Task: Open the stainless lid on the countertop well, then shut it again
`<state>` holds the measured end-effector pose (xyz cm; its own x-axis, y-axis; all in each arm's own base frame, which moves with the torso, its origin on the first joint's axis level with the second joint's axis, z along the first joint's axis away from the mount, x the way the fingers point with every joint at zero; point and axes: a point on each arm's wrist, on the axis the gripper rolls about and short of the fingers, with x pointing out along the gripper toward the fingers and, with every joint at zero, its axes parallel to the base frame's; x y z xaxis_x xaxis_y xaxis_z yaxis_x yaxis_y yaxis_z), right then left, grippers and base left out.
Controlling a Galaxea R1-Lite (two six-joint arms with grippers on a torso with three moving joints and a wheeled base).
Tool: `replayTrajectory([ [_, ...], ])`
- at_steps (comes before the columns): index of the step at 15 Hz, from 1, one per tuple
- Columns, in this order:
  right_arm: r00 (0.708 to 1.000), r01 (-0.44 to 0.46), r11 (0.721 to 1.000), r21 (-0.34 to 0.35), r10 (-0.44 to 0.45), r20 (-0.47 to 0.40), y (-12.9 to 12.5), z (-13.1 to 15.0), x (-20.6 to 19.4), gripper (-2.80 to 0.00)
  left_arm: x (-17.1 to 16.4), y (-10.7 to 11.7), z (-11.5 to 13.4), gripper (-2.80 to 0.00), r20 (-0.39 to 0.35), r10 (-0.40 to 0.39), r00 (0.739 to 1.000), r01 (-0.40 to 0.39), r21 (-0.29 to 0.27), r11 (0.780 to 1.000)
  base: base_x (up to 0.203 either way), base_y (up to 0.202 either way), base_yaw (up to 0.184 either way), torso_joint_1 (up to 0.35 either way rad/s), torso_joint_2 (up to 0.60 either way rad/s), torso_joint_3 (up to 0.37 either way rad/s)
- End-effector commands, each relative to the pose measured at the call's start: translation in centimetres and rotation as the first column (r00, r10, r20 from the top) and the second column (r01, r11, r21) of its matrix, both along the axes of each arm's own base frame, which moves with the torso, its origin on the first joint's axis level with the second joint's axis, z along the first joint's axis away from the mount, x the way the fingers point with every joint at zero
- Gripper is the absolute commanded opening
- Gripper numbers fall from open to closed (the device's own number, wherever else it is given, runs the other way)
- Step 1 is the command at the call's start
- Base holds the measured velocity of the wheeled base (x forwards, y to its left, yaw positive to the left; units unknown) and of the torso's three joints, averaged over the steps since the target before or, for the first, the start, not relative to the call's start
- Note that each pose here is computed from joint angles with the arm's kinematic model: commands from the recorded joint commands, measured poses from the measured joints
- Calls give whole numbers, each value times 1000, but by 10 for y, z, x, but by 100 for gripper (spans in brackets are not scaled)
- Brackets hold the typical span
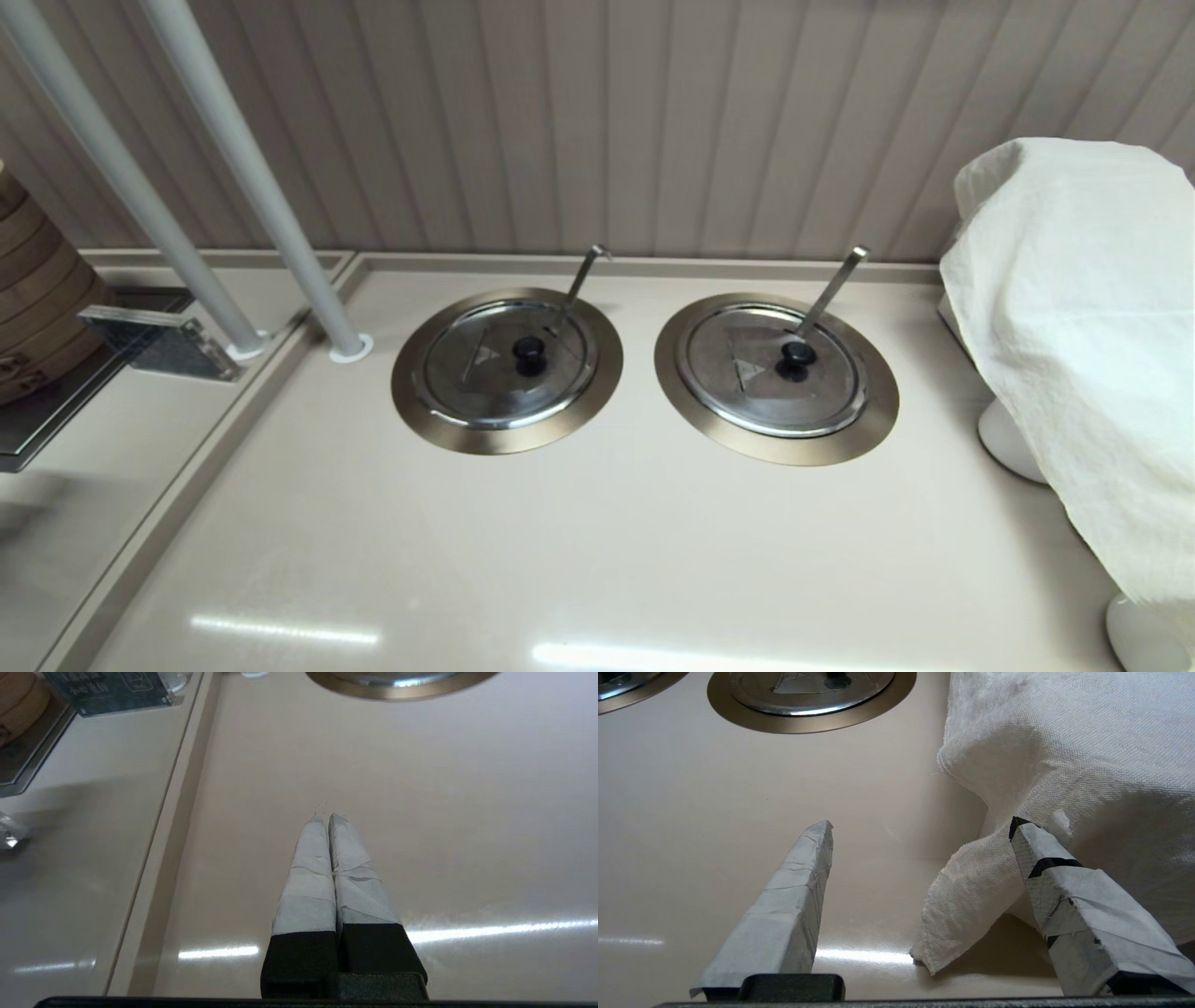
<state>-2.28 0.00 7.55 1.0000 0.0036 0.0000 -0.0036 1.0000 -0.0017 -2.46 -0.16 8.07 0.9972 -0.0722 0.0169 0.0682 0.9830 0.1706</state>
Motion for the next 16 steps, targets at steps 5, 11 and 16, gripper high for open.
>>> replayTrajectory([
  [5,1000,-2,1000,-1,2,-2,0,0,0,0,2,0,-6,-280,-27,20,999,-21,-44,999,0,0,0,0,0,0],
  [11,1000,-1,1000,-8,1,-3,0,0,0,0,2,2,-6,-280,-32,70,997,-74,-170,983,0,0,0,0,0,0],
  [16,1000,-1,1000,-4,1,-2,0,0,0,0,2,2,-6,-280,-34,70,997,-74,-170,983,0,0,0,0,0,0],
])
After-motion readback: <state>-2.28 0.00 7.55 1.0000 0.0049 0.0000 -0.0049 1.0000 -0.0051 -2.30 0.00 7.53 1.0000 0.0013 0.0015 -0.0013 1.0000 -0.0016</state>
